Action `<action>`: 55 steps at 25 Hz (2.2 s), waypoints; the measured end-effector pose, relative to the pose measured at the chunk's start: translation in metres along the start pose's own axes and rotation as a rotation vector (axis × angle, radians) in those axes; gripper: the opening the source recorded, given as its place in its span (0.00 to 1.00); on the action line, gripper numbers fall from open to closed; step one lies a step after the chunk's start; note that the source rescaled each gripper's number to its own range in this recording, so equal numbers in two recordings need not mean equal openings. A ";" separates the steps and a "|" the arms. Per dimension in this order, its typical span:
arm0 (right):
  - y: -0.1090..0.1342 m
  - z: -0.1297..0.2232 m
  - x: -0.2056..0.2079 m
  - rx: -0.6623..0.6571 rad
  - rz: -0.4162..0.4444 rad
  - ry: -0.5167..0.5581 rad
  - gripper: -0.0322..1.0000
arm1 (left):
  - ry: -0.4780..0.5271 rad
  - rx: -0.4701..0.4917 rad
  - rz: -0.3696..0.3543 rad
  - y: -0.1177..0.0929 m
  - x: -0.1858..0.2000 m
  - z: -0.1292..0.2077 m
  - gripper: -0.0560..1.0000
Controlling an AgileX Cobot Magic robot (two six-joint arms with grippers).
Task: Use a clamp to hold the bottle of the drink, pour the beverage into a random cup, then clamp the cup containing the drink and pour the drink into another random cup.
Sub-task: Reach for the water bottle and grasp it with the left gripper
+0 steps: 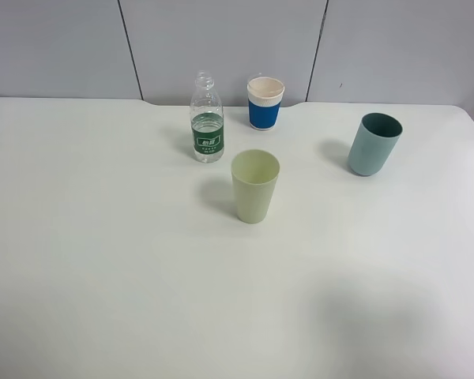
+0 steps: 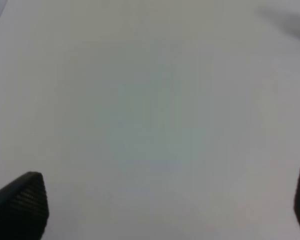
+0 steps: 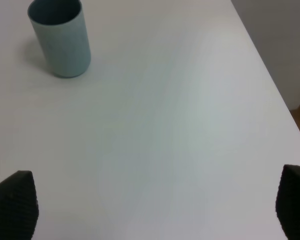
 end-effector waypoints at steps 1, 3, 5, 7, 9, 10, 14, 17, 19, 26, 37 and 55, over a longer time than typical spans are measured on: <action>0.000 0.000 0.000 0.000 0.000 0.000 1.00 | 0.000 0.000 0.000 0.000 0.000 0.000 1.00; 0.000 0.000 0.000 0.000 0.000 0.000 1.00 | 0.000 0.000 0.000 0.000 0.000 0.000 1.00; 0.000 0.000 0.000 0.000 0.000 0.000 1.00 | 0.000 0.000 0.000 0.000 0.000 0.000 1.00; 0.000 0.000 0.000 0.000 0.000 0.000 1.00 | 0.000 0.000 0.000 0.000 0.000 0.000 1.00; 0.000 0.000 0.000 0.000 0.000 0.000 1.00 | 0.000 0.000 0.000 0.000 0.000 0.000 1.00; 0.000 0.000 0.000 0.000 0.000 0.000 1.00 | 0.000 0.000 0.000 0.000 0.000 0.000 1.00; 0.000 0.000 0.000 0.000 0.000 0.000 1.00 | 0.000 0.000 0.000 0.000 0.000 0.000 1.00; 0.000 0.000 0.000 0.000 0.000 0.000 1.00 | 0.000 0.000 0.000 0.000 0.000 0.000 1.00; 0.000 0.000 0.000 0.000 0.000 0.000 1.00 | 0.000 0.000 0.000 0.000 0.000 0.000 1.00; 0.000 0.000 0.000 0.000 0.000 0.000 1.00 | 0.000 0.000 0.000 0.000 0.000 0.000 1.00; 0.000 0.000 0.000 0.000 0.000 0.000 1.00 | 0.000 0.000 0.000 0.000 0.000 0.000 1.00; 0.000 0.000 0.000 0.000 0.000 0.000 1.00 | 0.000 0.000 0.000 0.000 0.000 0.000 1.00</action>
Point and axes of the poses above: a point on each arm's last joint axis where the gripper is mounted, x pointing back along that axis away from the gripper, y along the wrist's bending axis when the last joint is at zero, z = x × y, the point moved 9 cm from there along -x, pointing out along that axis toward the gripper, and after that the axes turned 10 degrees about -x, right-handed, at the moved point
